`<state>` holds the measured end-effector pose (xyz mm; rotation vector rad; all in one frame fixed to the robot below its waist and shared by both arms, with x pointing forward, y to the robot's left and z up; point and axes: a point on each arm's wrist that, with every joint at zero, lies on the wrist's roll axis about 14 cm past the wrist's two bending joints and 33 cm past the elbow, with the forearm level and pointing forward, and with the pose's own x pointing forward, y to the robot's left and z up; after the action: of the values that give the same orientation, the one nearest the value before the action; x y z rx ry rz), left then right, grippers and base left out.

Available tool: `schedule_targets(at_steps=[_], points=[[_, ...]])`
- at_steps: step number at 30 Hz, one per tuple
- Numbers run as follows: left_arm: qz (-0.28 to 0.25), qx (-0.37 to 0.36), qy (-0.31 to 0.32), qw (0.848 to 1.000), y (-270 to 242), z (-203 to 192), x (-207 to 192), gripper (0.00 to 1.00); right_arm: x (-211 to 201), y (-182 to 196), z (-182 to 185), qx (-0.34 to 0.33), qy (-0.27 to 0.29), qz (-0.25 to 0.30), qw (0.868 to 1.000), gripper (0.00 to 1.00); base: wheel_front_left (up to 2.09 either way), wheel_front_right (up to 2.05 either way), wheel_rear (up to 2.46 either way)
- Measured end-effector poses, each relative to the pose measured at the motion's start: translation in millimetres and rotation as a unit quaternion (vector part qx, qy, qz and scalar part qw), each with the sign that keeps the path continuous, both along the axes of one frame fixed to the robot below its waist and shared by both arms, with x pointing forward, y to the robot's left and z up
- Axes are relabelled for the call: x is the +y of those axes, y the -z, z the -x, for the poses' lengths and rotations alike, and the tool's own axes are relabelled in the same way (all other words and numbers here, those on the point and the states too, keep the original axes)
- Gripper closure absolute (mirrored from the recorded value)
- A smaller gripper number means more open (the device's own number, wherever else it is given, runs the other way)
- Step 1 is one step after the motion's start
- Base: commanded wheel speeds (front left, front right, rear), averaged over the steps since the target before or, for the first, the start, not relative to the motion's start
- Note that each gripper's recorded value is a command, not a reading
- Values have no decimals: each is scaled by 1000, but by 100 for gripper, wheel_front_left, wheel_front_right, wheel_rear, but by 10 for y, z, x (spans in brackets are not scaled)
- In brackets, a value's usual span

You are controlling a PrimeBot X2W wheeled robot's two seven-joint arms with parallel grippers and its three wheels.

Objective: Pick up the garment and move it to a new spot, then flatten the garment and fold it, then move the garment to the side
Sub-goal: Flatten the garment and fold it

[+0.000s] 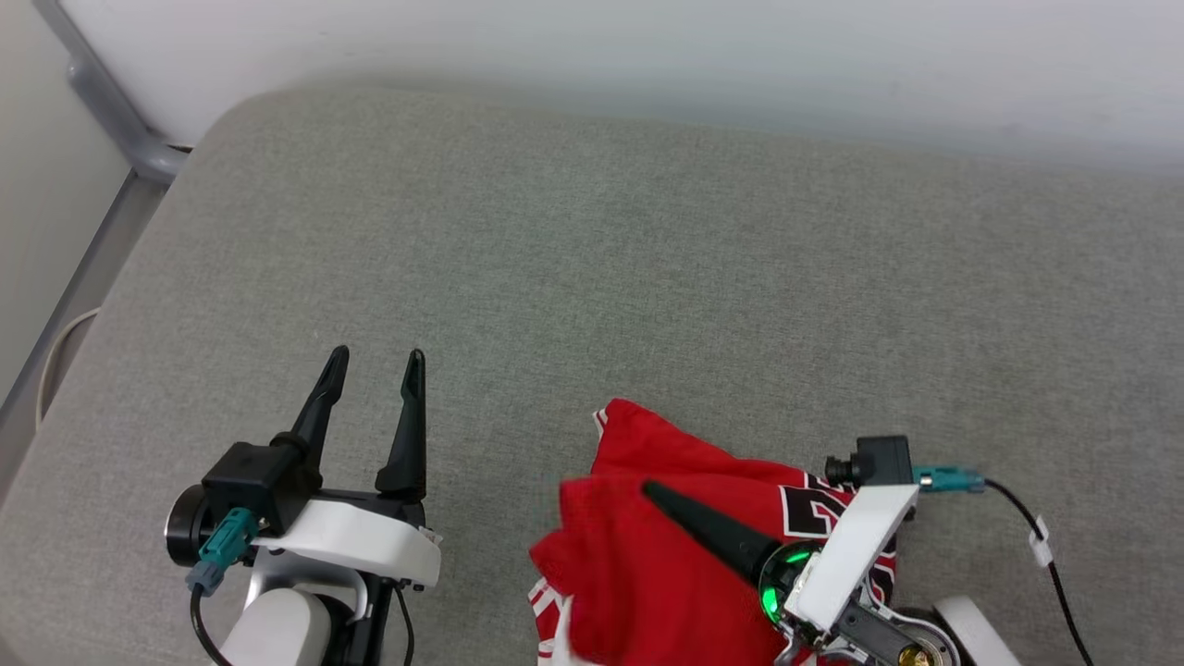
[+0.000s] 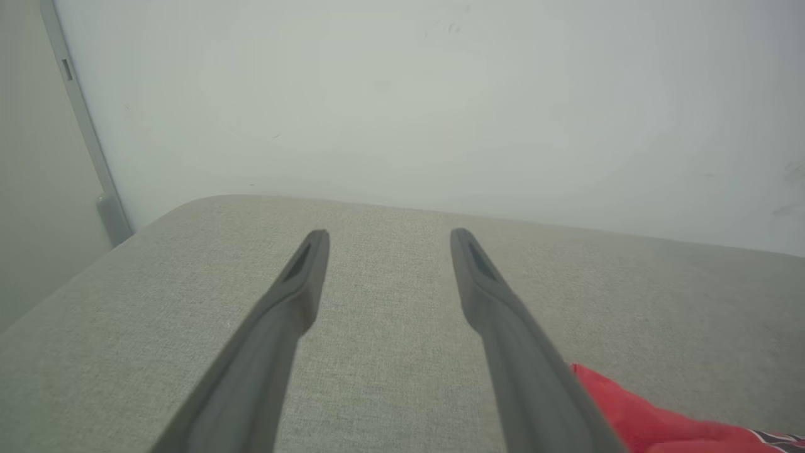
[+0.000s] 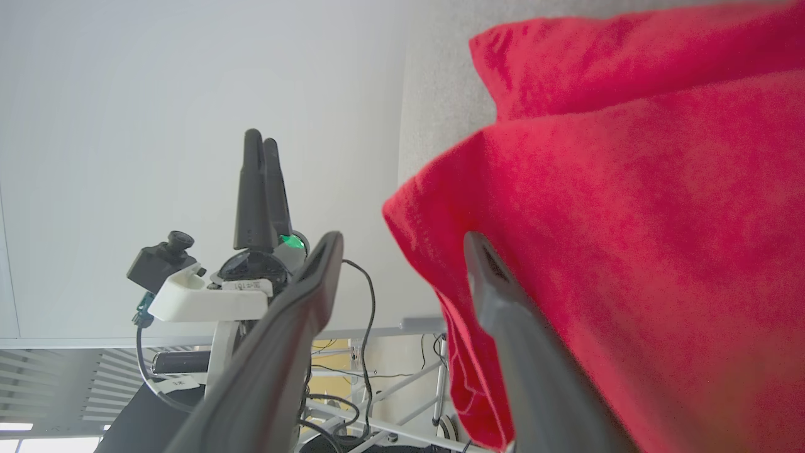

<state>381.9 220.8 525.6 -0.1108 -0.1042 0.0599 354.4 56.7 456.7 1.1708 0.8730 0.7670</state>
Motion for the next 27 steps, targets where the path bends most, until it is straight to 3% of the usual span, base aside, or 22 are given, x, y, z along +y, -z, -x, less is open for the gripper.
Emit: schedule_targets(at_steps=[3,6,9,12,17,18,22,25,27], points=[[1,-4,4,1000,-25,-2,-28,0,-43,-220,-59,-51,10,1,999,0,0,0,0],[2,-8,10,1000,-47,-4,-59,0,-261,-307,-205,-117,54,44,991,0,0,0,0],[1,-11,15,1000,-63,4,-97,0,-564,-328,-377,-173,113,98,974,0,0,0,0],[1,-13,19,1000,-70,4,-133,0,-889,-371,-523,-228,168,154,947,0,0,0,0],[1,-12,25,1000,-62,16,-181,0,-1572,-467,-671,-307,253,267,878,0,0,0,0],[2,-14,30,999,-79,27,-216,0,-1893,-564,-623,-334,295,314,838,0,0,0,0],[-1,-13,35,999,-82,45,-238,0,-2279,-826,-521,-383,346,379,768,0,0,0,0],[2,-11,39,999,-70,78,-271,0,-2369,-983,-383,-411,359,410,731,0,0,0,0],[4,-7,41,999,-52,112,-277,0,-2388,-1055,-299,-426,358,427,713,0,0,0,0]])
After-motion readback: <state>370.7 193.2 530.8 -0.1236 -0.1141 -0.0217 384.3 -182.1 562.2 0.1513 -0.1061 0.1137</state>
